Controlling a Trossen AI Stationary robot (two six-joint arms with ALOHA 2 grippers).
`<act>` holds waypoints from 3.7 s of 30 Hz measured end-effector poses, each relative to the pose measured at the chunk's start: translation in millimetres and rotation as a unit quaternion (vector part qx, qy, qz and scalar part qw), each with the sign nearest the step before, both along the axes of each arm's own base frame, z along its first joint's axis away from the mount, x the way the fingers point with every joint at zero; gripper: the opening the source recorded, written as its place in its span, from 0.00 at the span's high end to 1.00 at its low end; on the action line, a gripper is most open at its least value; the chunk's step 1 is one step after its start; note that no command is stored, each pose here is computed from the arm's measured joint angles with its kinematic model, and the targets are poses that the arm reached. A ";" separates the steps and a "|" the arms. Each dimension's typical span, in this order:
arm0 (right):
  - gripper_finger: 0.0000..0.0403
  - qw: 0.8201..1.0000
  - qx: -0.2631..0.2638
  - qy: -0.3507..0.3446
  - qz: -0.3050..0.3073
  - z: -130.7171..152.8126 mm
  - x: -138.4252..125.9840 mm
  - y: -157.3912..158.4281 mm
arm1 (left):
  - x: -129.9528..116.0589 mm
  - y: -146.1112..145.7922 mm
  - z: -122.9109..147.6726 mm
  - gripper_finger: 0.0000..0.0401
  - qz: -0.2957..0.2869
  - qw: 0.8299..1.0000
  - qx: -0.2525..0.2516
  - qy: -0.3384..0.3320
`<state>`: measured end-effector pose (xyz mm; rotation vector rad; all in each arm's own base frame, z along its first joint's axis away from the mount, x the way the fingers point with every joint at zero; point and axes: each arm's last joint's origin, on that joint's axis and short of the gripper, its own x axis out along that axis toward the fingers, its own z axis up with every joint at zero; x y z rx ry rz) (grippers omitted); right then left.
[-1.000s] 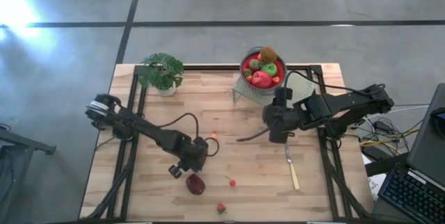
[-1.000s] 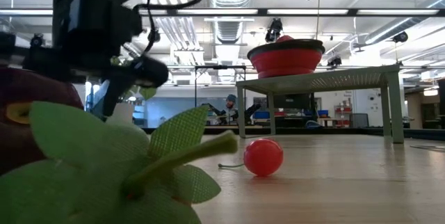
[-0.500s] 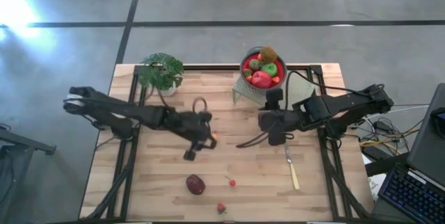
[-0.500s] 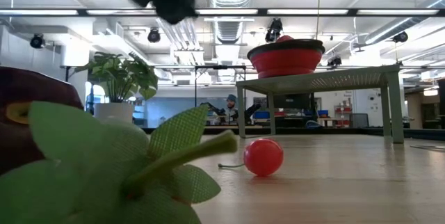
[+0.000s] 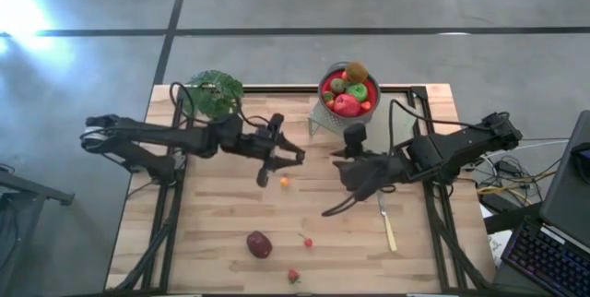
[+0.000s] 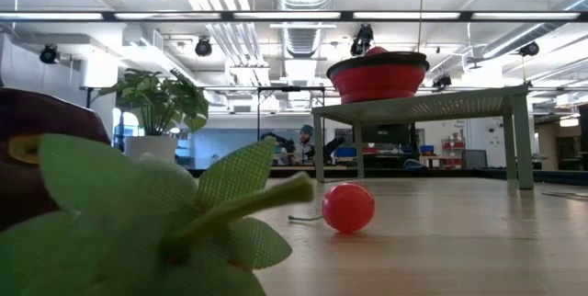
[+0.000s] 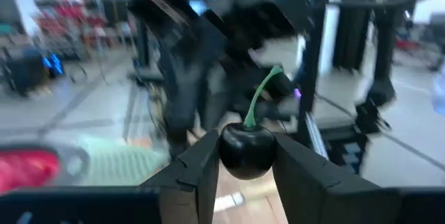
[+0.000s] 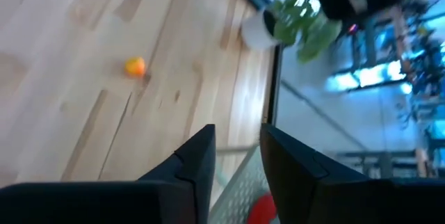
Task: Pick & Place Fruit
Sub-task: Put the black cherry into the red strainer bowl
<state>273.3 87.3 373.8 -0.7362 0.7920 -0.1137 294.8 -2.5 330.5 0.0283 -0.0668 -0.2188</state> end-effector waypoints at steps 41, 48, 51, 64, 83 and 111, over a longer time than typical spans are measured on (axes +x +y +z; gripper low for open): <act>0.79 0.992 -0.041 -0.116 0.016 28.3 14.9 -3.7 | 45.0 16.9 -12.6 0.69 0.066 0.988 0.078 -0.112; 0.87 0.992 -0.050 -0.113 0.020 28.4 15.0 -3.7 | 45.0 16.6 -12.7 0.69 0.061 0.989 0.078 -0.112; 0.90 0.992 -0.050 -0.113 0.021 28.4 15.0 -3.7 | 45.0 16.4 -12.8 0.69 0.061 0.989 0.078 -0.111; 0.98 0.992 -0.049 -0.115 0.016 28.5 15.3 -4.7 | 44.8 16.4 -12.6 0.66 0.060 0.989 0.080 -0.111; 0.98 0.984 -0.008 -0.142 -0.111 46.1 -20.4 -40.9 | 45.6 17.5 -13.3 0.31 0.066 0.992 0.045 -0.094; 0.98 0.948 0.163 -0.066 -0.267 8.9 -13.5 -221.5 | 43.3 16.4 -6.4 0.28 0.066 0.990 0.055 -0.114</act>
